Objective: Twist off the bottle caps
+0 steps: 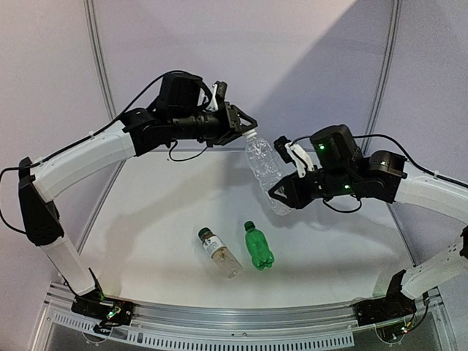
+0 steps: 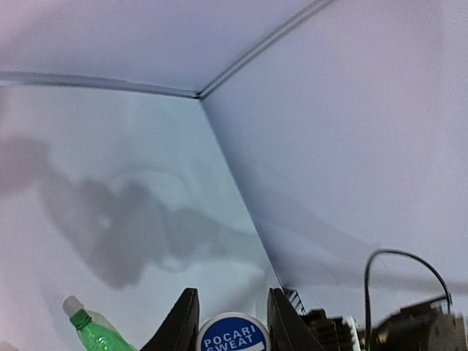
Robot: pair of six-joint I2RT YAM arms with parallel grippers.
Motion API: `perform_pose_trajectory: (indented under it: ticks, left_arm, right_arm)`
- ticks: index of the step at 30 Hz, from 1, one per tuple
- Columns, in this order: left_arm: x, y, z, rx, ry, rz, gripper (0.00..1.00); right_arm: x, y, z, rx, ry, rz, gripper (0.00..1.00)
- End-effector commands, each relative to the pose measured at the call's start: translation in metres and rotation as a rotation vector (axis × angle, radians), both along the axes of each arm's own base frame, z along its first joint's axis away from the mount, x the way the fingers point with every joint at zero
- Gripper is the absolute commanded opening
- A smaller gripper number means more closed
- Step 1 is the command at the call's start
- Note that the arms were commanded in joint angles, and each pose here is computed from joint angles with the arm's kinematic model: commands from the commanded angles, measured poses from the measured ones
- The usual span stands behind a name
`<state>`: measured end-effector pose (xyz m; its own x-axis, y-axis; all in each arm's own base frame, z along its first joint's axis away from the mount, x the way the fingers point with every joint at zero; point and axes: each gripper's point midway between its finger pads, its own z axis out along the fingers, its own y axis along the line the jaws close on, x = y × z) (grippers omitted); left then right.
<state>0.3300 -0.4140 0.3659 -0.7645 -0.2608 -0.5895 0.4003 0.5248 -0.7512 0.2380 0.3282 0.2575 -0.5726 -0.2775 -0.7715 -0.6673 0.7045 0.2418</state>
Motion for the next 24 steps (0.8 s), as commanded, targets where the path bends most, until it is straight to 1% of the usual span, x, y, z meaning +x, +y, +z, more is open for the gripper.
perform_pose_trajectory:
  ticks: [1, 4, 6, 7, 9, 10, 12, 13, 14, 15, 16, 19, 22, 24]
  left_arm:
    - [0.009, 0.014, -0.059, 0.124, 0.224, 0.166, 0.09]
    - [0.009, 0.016, -0.060, 0.108, 0.264, 0.191, 0.10]
    - [0.007, 0.017, -0.059, 0.103, 0.269, 0.193, 0.13]
    - [0.007, 0.017, -0.056, 0.098, 0.264, 0.188, 0.16]
    - [0.005, 0.015, -0.050, 0.090, 0.244, 0.165, 0.26]
    - [0.004, 0.014, -0.046, 0.085, 0.224, 0.149, 0.36]
    - [0.002, 0.015, -0.037, 0.085, 0.172, 0.124, 0.60]
    - [0.002, 0.017, -0.030, 0.087, 0.139, 0.119, 0.75]
    - [0.001, 0.021, -0.023, 0.083, 0.104, 0.110, 0.80]
    - [0.000, 0.025, -0.016, 0.075, 0.072, 0.101, 0.90]
    - [-0.001, 0.031, -0.009, 0.062, 0.038, 0.093, 0.98]
    - [-0.008, 0.047, 0.004, 0.006, -0.047, 0.029, 0.99]
    - [-0.026, 0.057, 0.025, -0.078, -0.161, -0.091, 0.99]
    - [-0.040, 0.059, 0.038, -0.116, -0.223, -0.171, 0.99]
  right_arm:
    - [0.030, -0.015, 0.012, -0.102, -0.126, -0.223, 0.00]
    - [0.033, -0.013, 0.007, -0.119, -0.111, -0.260, 0.00]
    - [0.034, -0.015, 0.005, -0.128, -0.112, -0.268, 0.00]
    - [0.033, -0.015, 0.005, -0.126, -0.115, -0.263, 0.00]
    - [0.030, -0.012, 0.006, -0.108, -0.116, -0.236, 0.00]
    - [0.028, -0.010, 0.007, -0.093, -0.115, -0.217, 0.00]
    - [0.021, -0.006, 0.006, -0.064, -0.109, -0.173, 0.00]
    - [0.017, -0.003, 0.005, -0.051, -0.106, -0.148, 0.00]
    - [0.013, -0.003, 0.005, -0.036, -0.105, -0.130, 0.00]
    - [0.010, -0.002, 0.005, -0.021, -0.103, -0.114, 0.00]
    - [0.006, -0.003, 0.007, -0.002, -0.098, -0.099, 0.00]
    - [-0.008, -0.001, 0.011, 0.043, -0.085, -0.032, 0.00]
    - [-0.023, 0.004, 0.011, 0.080, -0.064, 0.049, 0.00]
    - [-0.039, 0.010, 0.012, 0.120, -0.035, 0.136, 0.00]
